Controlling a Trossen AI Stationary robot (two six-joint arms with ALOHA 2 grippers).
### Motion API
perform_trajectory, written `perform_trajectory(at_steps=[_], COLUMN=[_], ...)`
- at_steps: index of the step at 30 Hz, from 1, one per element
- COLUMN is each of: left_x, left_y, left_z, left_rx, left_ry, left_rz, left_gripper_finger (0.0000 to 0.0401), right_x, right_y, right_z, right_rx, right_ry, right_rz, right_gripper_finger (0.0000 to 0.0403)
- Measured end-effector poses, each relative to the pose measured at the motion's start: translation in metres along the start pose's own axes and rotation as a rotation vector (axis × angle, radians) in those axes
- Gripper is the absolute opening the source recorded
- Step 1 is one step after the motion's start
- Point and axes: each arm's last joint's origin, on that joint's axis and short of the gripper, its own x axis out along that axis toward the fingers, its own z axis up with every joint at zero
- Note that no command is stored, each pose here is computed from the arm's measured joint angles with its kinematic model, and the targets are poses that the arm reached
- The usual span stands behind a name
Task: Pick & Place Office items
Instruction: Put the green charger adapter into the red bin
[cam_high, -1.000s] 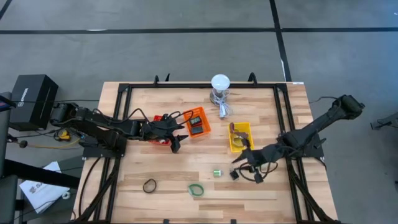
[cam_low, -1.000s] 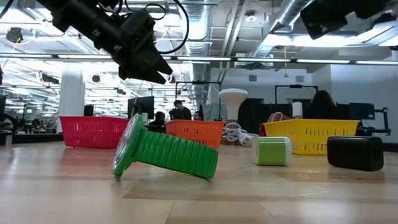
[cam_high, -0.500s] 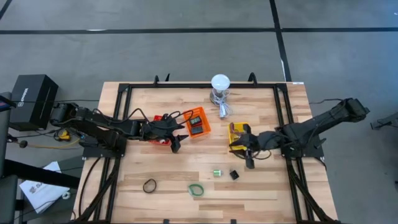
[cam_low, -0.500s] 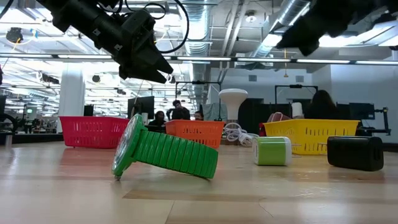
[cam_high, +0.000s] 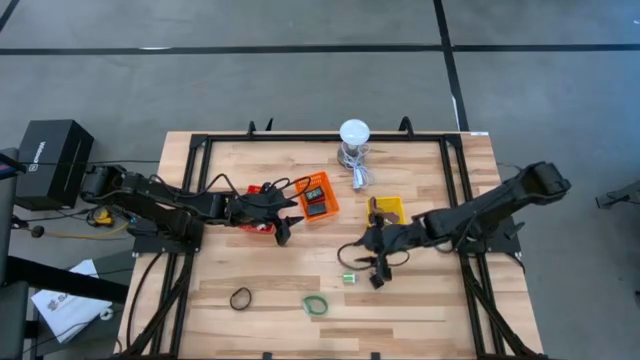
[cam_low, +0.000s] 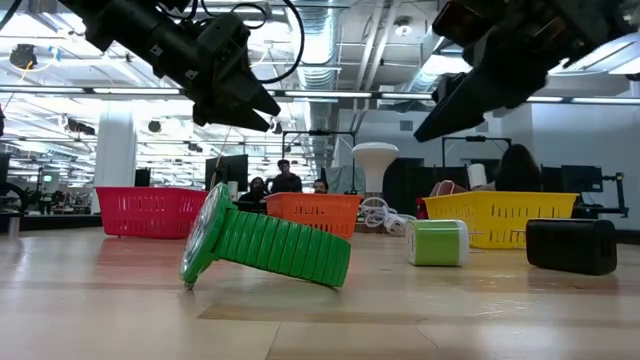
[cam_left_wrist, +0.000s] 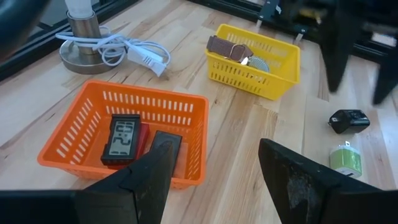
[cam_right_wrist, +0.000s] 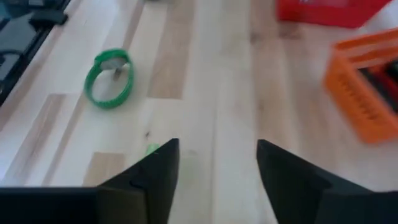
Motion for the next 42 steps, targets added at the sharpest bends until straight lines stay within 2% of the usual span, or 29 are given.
perform_trajectory(at_steps=[5, 11, 23, 31, 35, 42], left_x=[0.000, 0.000, 0.000, 0.000, 0.000, 0.000], left_y=[0.000, 0.000, 0.000, -0.001, -0.001, -0.001], left_z=[0.001, 0.001, 0.001, 0.002, 0.002, 0.003], left_rx=[0.004, 0.006, 0.004, 0.002, 0.001, -0.002], left_ry=[-0.006, -0.007, -0.012, -0.016, -0.018, -0.024], left_rz=[-0.002, -0.002, -0.004, -0.006, -0.006, -0.009], left_gripper_finger=[0.0232, 0.0232, 0.0232, 0.0232, 0.0232, 0.0232], right_x=[0.023, 0.045, 0.077, 0.083, 0.083, 0.085], right_y=[0.025, 0.045, 0.041, 0.041, 0.041, 0.034], right_z=[0.003, -0.005, -0.035, -0.041, -0.040, -0.039], right_rx=[-0.034, -0.045, -0.020, -0.024, -0.025, -0.008], right_ry=[-0.016, 0.030, 0.173, 0.192, 0.192, 0.195], right_rz=[0.058, 0.082, 0.013, 0.006, 0.006, -0.006], right_gripper_finger=[0.0250, 0.0255, 0.0255, 0.0254, 0.0231, 0.0147])
